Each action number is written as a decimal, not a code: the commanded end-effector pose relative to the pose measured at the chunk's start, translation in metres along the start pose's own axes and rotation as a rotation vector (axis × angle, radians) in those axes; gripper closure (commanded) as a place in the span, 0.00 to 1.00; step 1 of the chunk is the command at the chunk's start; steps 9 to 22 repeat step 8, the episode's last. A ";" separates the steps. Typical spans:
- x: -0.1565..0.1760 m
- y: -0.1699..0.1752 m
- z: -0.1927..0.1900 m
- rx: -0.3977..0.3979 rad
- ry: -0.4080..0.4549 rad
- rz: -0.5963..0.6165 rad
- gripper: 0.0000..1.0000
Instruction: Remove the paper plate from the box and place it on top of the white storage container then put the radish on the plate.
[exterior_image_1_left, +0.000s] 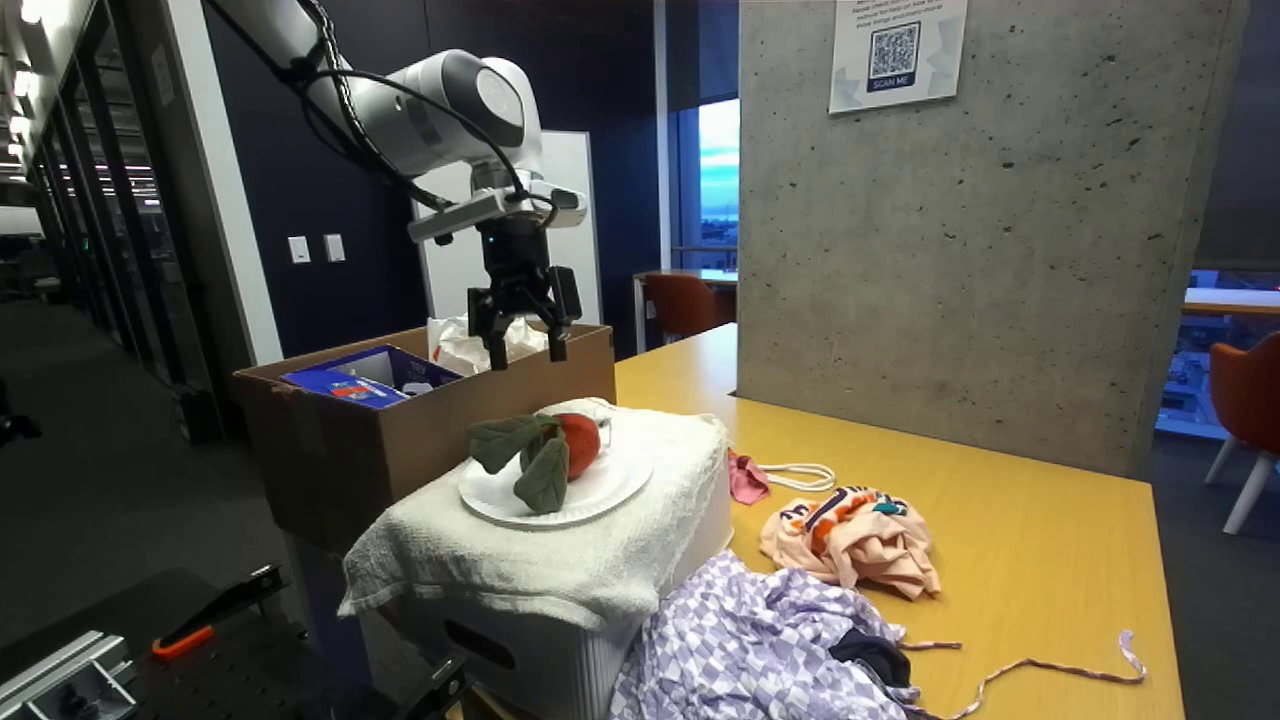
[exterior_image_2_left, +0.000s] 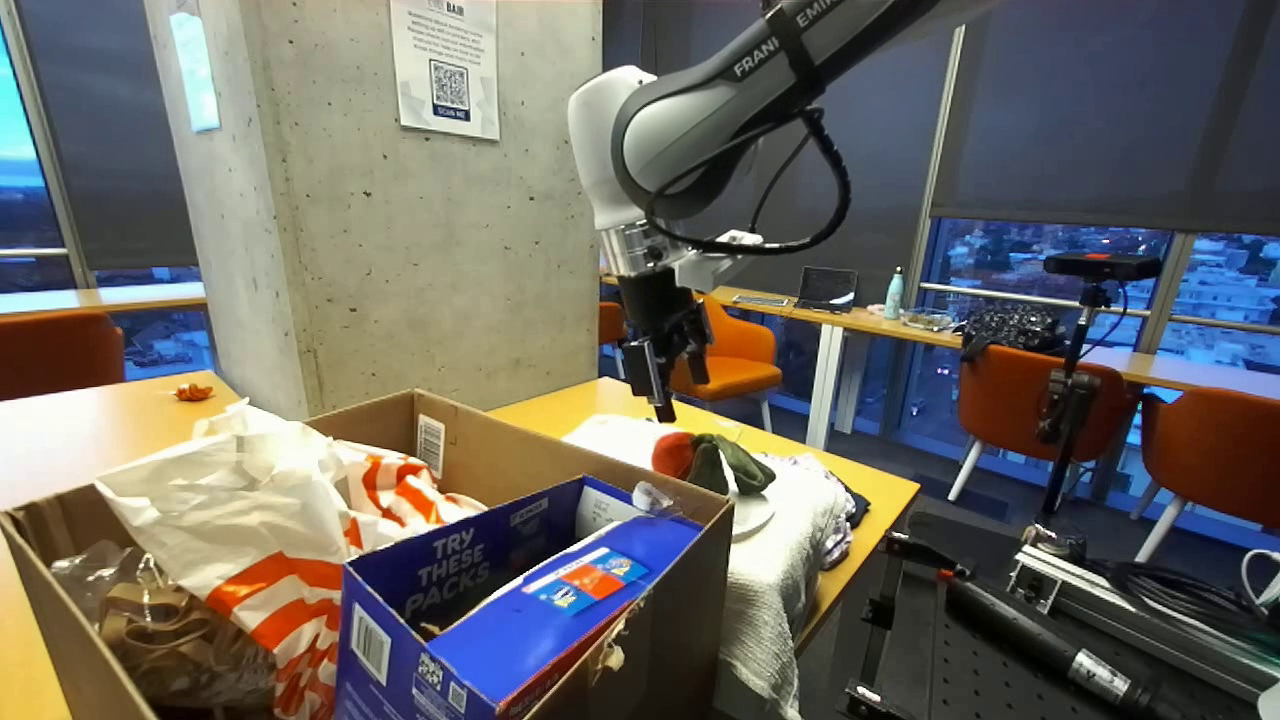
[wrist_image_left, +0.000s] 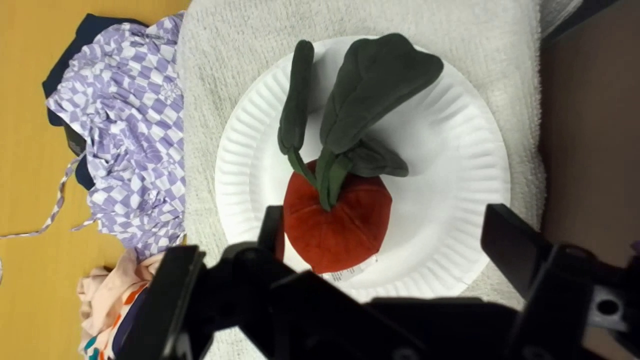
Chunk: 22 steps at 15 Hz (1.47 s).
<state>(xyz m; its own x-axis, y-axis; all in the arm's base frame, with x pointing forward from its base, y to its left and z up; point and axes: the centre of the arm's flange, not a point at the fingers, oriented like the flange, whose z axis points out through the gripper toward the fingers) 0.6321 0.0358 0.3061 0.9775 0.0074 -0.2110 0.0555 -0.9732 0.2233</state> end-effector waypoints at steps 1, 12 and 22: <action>-0.028 0.005 -0.027 -0.016 -0.005 0.014 0.00; -0.044 -0.013 -0.024 -0.020 -0.030 0.010 0.00; -0.044 -0.013 -0.024 -0.020 -0.030 0.010 0.00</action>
